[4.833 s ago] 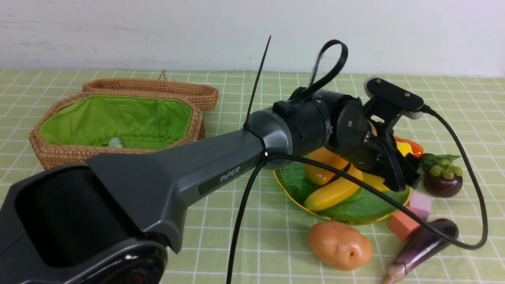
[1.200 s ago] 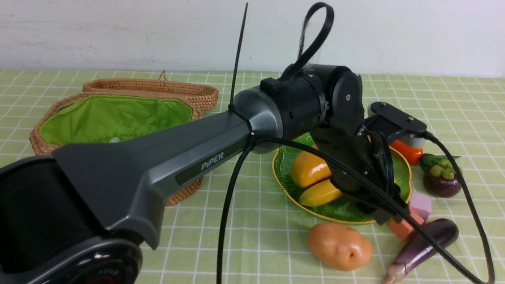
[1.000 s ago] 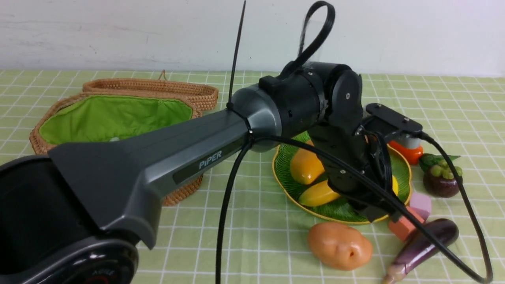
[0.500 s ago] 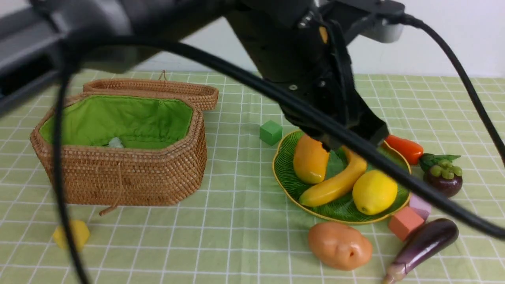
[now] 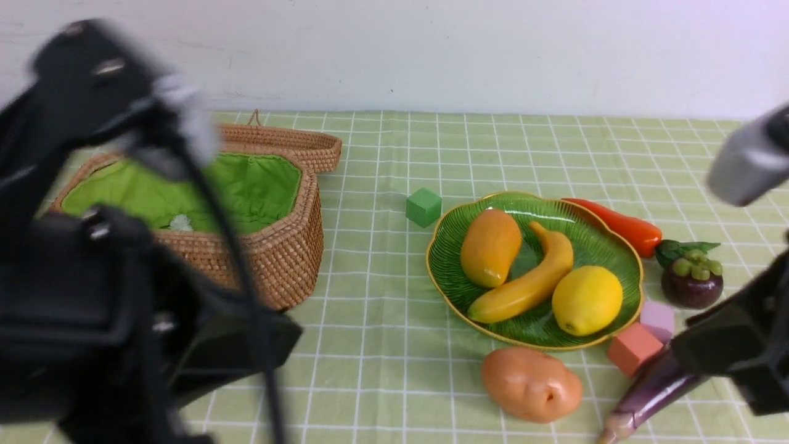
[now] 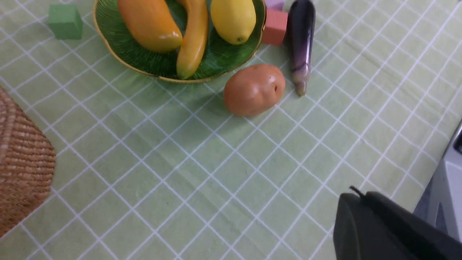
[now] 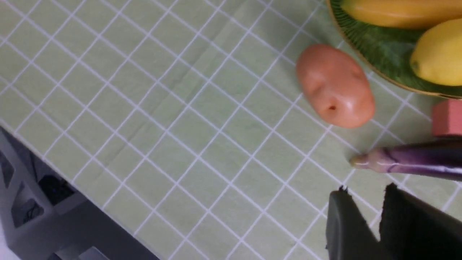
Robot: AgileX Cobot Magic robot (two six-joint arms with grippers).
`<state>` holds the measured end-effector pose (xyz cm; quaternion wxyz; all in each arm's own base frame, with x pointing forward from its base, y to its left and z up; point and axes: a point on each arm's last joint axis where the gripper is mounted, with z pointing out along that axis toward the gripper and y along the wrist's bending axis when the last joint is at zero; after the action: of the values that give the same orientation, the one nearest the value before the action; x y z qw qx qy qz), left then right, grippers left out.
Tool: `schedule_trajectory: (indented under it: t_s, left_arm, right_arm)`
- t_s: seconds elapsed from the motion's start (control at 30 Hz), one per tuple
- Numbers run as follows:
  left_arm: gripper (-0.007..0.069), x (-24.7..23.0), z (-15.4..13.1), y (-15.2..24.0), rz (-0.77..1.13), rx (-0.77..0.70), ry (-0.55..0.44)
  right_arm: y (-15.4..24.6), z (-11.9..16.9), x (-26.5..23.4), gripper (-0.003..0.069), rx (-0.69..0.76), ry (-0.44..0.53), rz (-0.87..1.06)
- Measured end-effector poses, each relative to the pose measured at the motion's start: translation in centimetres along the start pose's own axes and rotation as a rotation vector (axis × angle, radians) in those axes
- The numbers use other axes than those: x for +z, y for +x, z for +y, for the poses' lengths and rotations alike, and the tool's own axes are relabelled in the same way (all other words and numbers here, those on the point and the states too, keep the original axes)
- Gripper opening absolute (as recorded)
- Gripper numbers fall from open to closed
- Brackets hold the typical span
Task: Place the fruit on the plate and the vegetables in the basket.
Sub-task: Use the right arm to grab a potato and put it into the left basket
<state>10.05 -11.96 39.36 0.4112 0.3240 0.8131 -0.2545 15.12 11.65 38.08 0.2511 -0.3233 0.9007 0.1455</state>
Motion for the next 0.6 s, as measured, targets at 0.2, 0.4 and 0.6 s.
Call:
schedule_trajectory:
  t_s: [0.2,0.4,0.6]
  left_arm:
    - [-0.0013,-4.2,0.3,5.0,-0.241,-0.054,0.02]
    - [-0.0013,-4.8,0.4,7.0,-0.274,-0.059,0.023]
    - [-0.0013,-5.0,0.4,6.5,-0.342,-0.059,0.027]
  right_arm:
    - [-1.6,-0.5,4.6,0.0172,-0.072,-0.051,0.116]
    - [-2.9,-1.5,9.2,0.0242,-0.082,-0.04,0.175]
    - [-3.5,-2.8,13.4,0.0409,-0.158,0.01,0.232]
